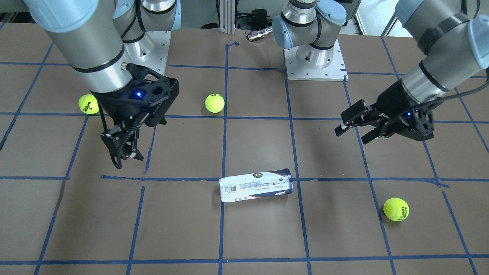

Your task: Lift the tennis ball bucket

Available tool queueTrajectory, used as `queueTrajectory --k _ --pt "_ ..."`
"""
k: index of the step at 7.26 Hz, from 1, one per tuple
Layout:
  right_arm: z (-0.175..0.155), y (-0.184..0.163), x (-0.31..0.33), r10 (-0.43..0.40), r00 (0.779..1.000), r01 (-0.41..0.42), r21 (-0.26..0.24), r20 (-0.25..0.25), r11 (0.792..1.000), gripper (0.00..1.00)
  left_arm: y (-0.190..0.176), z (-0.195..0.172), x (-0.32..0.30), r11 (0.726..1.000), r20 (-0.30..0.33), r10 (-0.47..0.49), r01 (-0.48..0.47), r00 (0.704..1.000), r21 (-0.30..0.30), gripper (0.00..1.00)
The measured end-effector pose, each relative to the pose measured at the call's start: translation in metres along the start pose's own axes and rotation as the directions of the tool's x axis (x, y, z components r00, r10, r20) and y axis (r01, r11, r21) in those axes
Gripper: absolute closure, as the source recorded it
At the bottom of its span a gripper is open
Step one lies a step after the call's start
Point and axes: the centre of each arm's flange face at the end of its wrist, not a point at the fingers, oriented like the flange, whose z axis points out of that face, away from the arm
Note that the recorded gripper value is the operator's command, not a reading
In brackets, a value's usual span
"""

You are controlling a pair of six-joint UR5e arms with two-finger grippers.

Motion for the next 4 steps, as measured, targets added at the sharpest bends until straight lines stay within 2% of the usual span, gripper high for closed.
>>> queueTrajectory --k 2,4 --pt "-0.018 0.031 0.009 0.106 0.994 -0.106 -0.006 -0.013 0.994 0.0 -0.008 0.046 -0.014 1.0 -0.157 -0.026 0.027 0.987 0.004 0.0" --pt "-0.024 0.043 0.011 0.219 0.976 -0.22 -0.011 -0.013 0.976 0.0 -0.014 0.082 -0.028 0.998 -0.25 -0.062 0.058 0.966 -0.022 0.0"
